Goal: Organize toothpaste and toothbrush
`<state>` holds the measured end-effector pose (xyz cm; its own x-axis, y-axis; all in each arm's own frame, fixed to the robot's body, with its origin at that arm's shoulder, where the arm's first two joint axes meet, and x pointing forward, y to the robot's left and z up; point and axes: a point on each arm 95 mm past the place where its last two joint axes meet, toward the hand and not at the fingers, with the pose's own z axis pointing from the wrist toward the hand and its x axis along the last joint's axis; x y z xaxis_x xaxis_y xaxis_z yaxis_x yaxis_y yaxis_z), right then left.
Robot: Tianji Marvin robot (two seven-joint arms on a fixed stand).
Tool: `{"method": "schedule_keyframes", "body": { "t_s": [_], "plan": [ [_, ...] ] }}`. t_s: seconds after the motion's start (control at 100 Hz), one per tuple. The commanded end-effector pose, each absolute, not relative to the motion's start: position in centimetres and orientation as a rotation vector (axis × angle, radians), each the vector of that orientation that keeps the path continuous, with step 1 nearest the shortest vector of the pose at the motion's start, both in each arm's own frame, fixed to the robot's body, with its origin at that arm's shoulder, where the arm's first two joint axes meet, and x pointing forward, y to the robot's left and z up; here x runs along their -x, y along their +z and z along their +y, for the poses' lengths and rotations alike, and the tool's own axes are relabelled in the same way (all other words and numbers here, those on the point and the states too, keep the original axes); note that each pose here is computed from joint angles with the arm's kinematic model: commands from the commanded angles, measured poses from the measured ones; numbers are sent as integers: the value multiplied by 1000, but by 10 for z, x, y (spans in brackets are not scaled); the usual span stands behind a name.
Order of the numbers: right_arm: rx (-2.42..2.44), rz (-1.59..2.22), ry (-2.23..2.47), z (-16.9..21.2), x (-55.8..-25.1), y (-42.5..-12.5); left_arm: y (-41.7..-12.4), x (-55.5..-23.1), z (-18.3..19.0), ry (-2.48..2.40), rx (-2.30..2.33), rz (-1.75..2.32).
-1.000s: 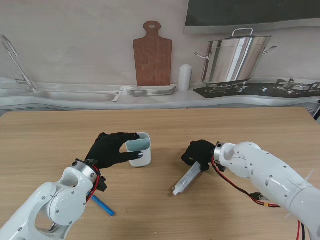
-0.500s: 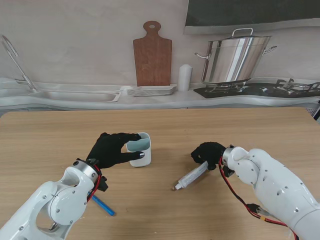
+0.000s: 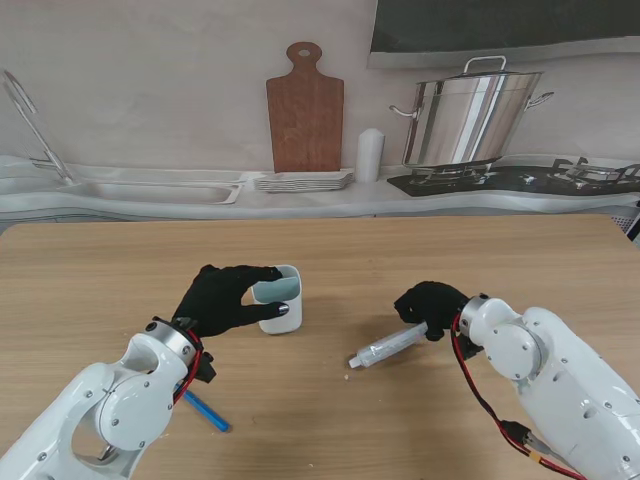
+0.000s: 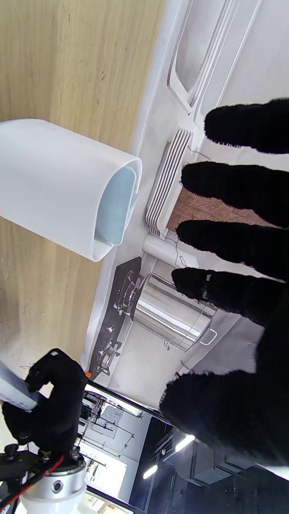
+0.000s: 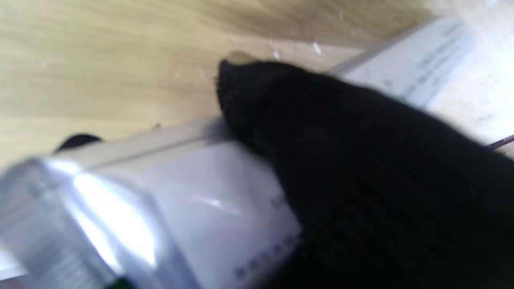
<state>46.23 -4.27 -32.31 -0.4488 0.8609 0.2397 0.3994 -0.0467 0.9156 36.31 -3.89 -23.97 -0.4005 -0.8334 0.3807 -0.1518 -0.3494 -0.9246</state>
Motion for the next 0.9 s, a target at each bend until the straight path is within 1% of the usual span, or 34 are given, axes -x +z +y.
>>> {"method": "schedule_keyframes", "body": {
  "t_s": [0.0,0.22,0.58,0.89],
  "plan": [
    [-1317,1815,1523,-37,-462,-311,-238,-360,-41,-1810,1312,1390],
    [-1273,1758,1554,-32,-461,-284,-237,-359,-39,-1813,1309,1383],
    [-1260,1650,1611,-20,-459,-254,-236,-357,-36,-1812,1308,1366],
    [-1170,1548,1667,-13,-457,-215,-235,-358,-35,-1818,1303,1343]
  ]
}}
